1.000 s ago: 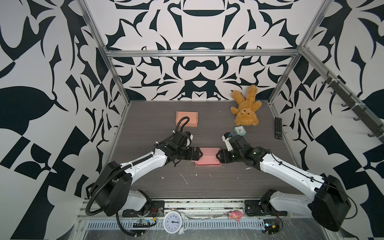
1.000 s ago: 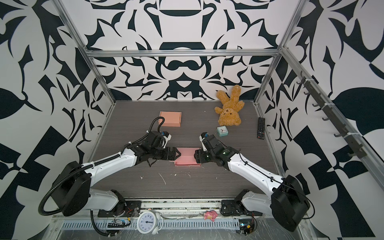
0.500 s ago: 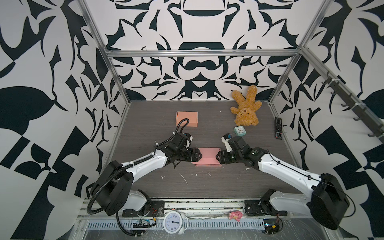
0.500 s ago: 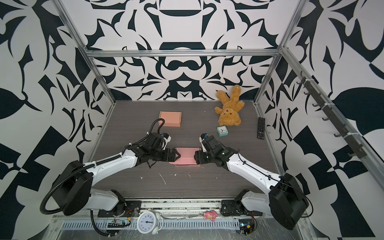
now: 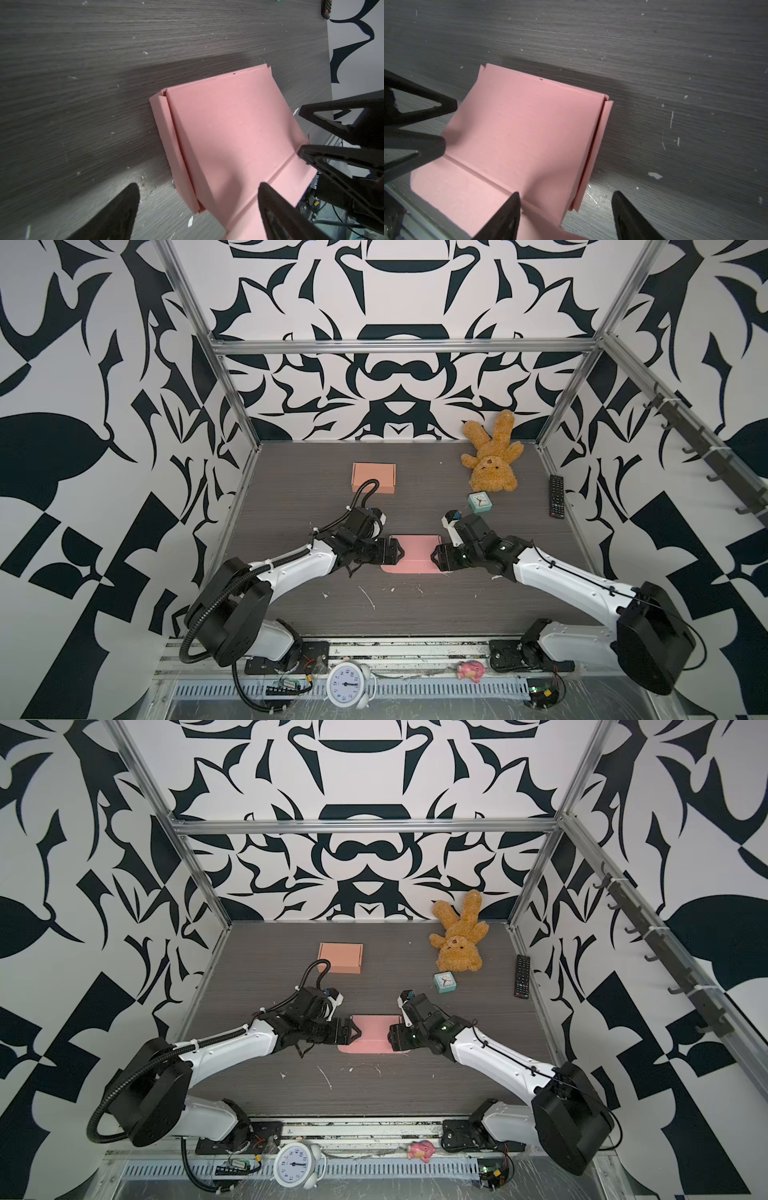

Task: Fold the paper box

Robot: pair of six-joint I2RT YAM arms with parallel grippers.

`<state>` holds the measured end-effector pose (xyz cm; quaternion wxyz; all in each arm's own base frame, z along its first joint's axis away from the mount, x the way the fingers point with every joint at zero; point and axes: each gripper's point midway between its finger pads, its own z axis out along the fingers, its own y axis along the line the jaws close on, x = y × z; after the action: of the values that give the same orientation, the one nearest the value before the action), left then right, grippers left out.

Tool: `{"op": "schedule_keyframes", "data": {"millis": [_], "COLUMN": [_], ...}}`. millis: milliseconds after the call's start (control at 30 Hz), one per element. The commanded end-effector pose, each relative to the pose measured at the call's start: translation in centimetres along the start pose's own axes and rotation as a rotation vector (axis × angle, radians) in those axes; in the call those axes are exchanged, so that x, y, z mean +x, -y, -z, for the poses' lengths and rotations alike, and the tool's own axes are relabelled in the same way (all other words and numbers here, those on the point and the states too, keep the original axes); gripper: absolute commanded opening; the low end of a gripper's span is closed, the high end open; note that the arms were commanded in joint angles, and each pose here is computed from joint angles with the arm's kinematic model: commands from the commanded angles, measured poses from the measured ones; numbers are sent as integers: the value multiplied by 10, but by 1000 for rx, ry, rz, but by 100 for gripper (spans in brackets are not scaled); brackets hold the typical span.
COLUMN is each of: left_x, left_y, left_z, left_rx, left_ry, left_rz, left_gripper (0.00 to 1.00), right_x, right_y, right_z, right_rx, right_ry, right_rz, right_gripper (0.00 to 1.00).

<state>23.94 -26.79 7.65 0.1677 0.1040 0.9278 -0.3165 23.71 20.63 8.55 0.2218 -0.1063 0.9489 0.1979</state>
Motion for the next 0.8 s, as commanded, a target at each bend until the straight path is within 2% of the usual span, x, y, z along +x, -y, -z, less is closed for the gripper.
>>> {"op": "schedule_keyframes", "data": {"millis": [0, 767], "left_x": [9, 22], "left_y": [-8, -20], "left_z": [-7, -21], "left_rx": [-6, -10], "left_ry": [-29, -57], "left_rz": [24, 53], "left_gripper": [91, 86], "right_x": [-1, 8], "right_y": [0, 5], "right_z": [-2, -16], "right_rx": [-6, 1], "right_ry": [10, -26], "right_rz": [-10, -14], "right_gripper": [71, 71]}}
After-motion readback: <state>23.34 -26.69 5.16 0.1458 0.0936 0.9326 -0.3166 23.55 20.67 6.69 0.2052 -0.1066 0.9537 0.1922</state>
